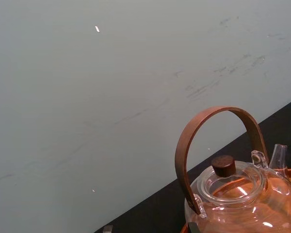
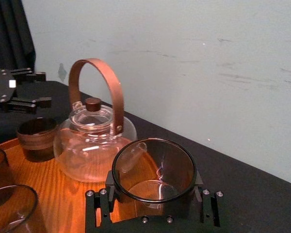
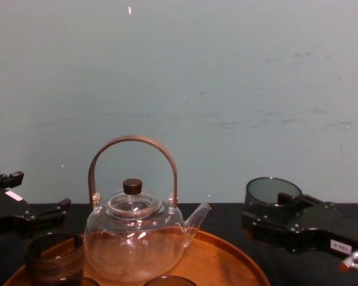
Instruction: Pick up the glass from the table and place it on the tray.
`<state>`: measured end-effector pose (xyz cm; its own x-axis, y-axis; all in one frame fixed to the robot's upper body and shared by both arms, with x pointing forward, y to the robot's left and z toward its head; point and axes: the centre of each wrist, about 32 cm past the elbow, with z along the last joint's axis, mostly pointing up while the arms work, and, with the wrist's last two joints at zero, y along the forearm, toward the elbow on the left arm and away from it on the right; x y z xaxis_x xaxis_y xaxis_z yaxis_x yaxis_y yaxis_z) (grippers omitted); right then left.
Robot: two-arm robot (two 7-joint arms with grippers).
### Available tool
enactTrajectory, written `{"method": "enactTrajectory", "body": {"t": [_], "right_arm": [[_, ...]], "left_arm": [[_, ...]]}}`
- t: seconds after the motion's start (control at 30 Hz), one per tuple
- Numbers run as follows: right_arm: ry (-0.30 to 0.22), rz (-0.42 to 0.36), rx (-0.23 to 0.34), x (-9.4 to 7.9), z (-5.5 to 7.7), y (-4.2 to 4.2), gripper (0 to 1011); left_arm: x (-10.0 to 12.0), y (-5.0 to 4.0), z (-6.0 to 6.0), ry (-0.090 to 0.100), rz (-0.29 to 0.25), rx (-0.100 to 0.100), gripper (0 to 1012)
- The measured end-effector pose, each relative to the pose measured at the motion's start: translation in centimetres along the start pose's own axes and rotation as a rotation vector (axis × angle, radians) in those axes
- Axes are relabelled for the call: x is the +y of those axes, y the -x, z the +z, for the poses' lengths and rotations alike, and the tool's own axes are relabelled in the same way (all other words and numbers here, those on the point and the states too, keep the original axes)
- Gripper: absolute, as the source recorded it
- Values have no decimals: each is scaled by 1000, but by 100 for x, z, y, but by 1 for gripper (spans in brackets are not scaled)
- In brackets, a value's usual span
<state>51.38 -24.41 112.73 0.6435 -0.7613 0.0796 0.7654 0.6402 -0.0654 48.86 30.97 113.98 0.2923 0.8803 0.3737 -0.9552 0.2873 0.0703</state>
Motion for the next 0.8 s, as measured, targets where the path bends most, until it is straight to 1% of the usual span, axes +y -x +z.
{"method": "enactTrajectory", "body": {"t": [0.17, 0.37, 0.8], "right_arm": [[-1, 26, -2, 51, 4, 49, 905], [2, 48, 6, 138, -32, 78, 905], [32, 78, 30, 333, -168, 60, 905]], "left_arm": [[0, 0, 0, 0, 0, 0, 1001], [0, 0, 0, 0, 0, 0, 1002], [0, 0, 0, 0, 0, 0, 1001]]}}
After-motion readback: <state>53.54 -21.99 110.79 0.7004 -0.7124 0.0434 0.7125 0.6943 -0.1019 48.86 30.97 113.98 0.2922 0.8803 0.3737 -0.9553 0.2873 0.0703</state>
